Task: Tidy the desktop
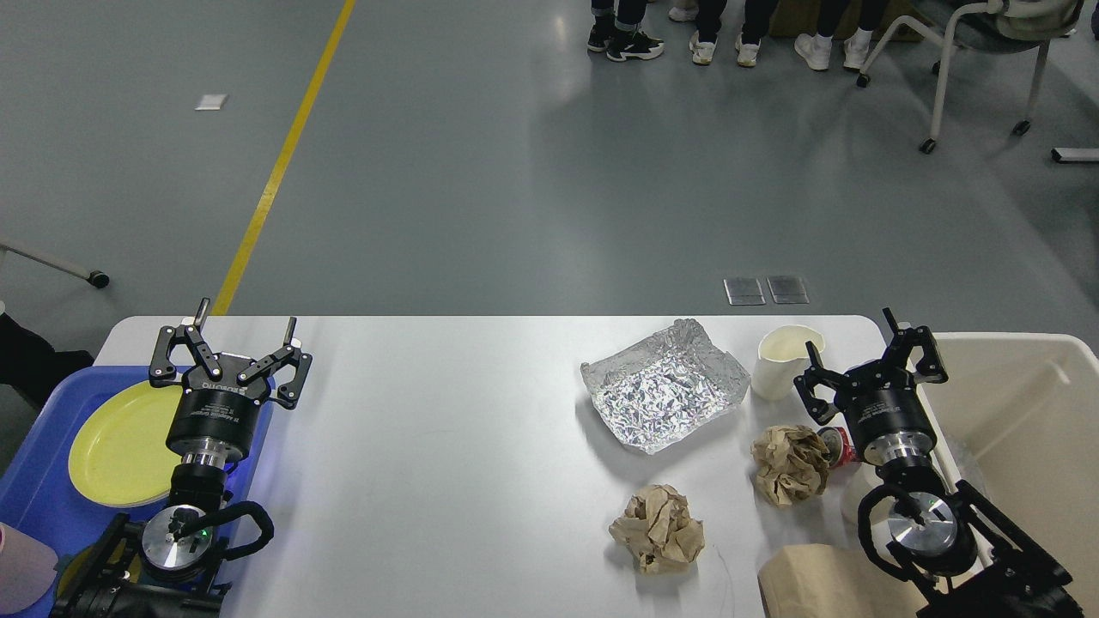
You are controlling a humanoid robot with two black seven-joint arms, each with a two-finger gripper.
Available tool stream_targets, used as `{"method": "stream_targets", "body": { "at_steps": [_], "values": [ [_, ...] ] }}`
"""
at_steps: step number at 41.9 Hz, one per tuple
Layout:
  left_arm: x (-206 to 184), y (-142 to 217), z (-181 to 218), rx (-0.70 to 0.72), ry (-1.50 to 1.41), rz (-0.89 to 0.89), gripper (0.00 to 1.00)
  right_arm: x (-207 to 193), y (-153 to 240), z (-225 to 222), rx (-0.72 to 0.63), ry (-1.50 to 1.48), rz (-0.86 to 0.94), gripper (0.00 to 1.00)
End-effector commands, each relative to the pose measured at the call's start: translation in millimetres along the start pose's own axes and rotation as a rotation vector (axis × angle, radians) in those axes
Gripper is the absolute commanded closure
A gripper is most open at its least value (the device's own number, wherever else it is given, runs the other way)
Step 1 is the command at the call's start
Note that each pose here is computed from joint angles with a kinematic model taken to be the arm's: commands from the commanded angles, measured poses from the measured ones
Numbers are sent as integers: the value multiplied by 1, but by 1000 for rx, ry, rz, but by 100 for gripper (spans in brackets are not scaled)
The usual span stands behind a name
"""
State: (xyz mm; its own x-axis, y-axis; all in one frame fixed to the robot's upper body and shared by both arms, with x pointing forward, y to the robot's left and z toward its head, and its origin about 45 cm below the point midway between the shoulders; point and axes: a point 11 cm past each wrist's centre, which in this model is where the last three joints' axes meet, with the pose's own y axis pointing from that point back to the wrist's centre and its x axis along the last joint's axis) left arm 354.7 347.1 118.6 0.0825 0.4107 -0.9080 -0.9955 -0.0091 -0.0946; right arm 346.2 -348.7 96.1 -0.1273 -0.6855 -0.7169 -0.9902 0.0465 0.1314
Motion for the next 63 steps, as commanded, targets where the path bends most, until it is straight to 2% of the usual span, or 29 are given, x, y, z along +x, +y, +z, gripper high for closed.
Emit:
{"method": "stream_targets", "body": {
  "at_steps": [1, 6, 10, 24, 30, 36, 40, 47, 53, 57, 63],
  "values": [
    [0, 0, 0, 1, 0, 0, 4, -4, 0, 0, -11, 0, -22, 0],
    [0, 0, 0, 1, 0, 1, 4, -2, -2, -5, -44, 20, -26, 0],
    [0, 0, 0, 1, 0, 0, 4, -6, -10, -20, -27, 42, -41, 0],
    [0, 0, 0, 1, 0, 0, 4, -20, -20, -32, 1, 53, -78, 0],
    [0, 0, 0, -1, 0, 1, 4, -33, -30, -71, 28, 122, -187, 0],
    [0, 0, 0, 1, 0, 0, 4, -41, -25, -73, -119, 266, -343, 0],
    [0, 0, 0, 1, 0, 0, 4, -56, -31, -92, -184, 395, -422, 0],
    [0, 0, 0, 1, 0, 1, 4, -83, -46, -113, -286, 613, -497, 0],
    [0, 0, 0, 1, 0, 0, 4, -94, -56, -109, -481, 910, -525, 0],
    [0, 0, 0, 1, 0, 0, 4, -122, -65, -117, -583, 1101, -580, 0],
    [0, 0, 0, 1, 0, 0, 4, -148, -71, -103, -677, 1159, -610, 0]
  ]
}}
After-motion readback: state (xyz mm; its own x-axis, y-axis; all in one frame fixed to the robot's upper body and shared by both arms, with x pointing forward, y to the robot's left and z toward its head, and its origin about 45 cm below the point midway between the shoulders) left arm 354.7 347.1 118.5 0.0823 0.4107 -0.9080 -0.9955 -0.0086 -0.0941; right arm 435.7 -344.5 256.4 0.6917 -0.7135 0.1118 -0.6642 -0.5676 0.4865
